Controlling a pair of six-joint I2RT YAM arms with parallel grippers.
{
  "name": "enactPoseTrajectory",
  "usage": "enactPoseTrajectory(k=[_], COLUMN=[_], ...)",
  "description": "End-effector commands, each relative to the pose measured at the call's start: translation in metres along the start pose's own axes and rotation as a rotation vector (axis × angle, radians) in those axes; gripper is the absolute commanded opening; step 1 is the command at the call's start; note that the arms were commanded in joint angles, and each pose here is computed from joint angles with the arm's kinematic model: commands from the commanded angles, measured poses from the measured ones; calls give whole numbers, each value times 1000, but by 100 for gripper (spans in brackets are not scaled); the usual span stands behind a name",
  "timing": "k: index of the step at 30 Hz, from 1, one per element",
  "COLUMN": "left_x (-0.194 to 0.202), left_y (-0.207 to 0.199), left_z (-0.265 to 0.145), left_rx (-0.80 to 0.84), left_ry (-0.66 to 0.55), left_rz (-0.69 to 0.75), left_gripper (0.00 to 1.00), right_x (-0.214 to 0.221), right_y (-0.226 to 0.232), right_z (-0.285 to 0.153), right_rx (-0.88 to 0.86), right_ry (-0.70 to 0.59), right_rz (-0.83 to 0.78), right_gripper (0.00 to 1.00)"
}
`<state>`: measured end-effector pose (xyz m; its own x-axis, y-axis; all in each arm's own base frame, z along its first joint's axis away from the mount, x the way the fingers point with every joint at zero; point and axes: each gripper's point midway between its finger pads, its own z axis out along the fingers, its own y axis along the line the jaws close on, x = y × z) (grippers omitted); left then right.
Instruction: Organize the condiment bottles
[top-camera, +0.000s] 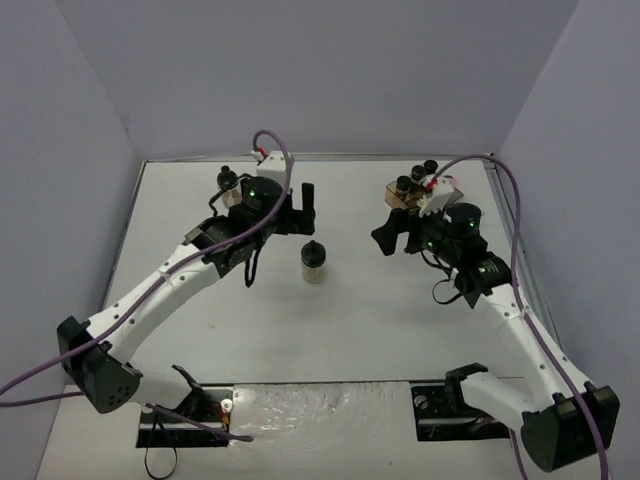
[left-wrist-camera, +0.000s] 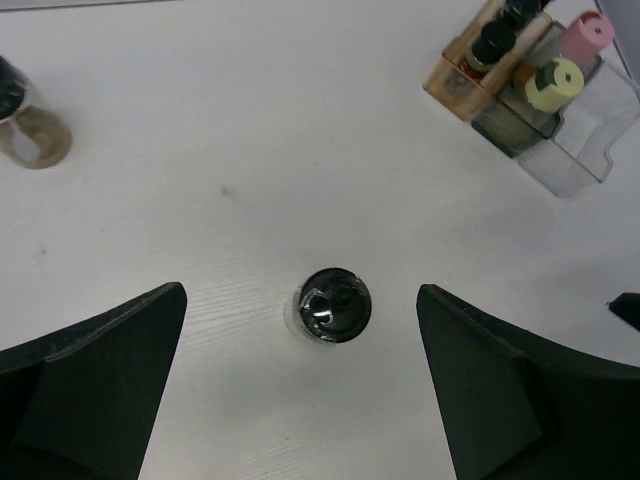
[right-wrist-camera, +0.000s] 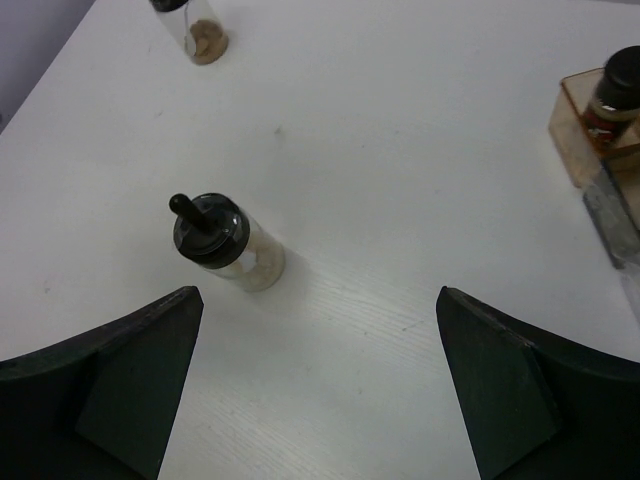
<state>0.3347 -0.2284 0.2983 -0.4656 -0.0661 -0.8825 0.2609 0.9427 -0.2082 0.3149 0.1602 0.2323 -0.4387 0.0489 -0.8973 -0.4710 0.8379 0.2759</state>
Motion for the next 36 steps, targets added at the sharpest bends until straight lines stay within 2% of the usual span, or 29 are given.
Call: enactPoseTrajectory(k=[1,5,14,18,27,36], left_x=[-31,-30,3,9,13,13], left_y=[62,111,168,177,177,177], left_z=[-43,-70,-84,-84,-82,-82], left_rx=[-113,-226,-390,-426,-422,-424], left_ry=[-95,-134,-144,-138,-130,-127], left_rz=[-46,-26,-8,6,11,14], left_gripper=[97,97,97,97,97,97], right_x=[-12,11,46,54,44,44], right_y=[23,50,78,74,69,83], right_z=[32,68,123,136,138,139], right_rx=[-44,-87,-120,-106,-63,-146], right_ry=[-22,39,110,135,116,128], right_rz=[-73,-118,-196,-219,-231,-263], right_gripper=[100,100,100,99,97,95])
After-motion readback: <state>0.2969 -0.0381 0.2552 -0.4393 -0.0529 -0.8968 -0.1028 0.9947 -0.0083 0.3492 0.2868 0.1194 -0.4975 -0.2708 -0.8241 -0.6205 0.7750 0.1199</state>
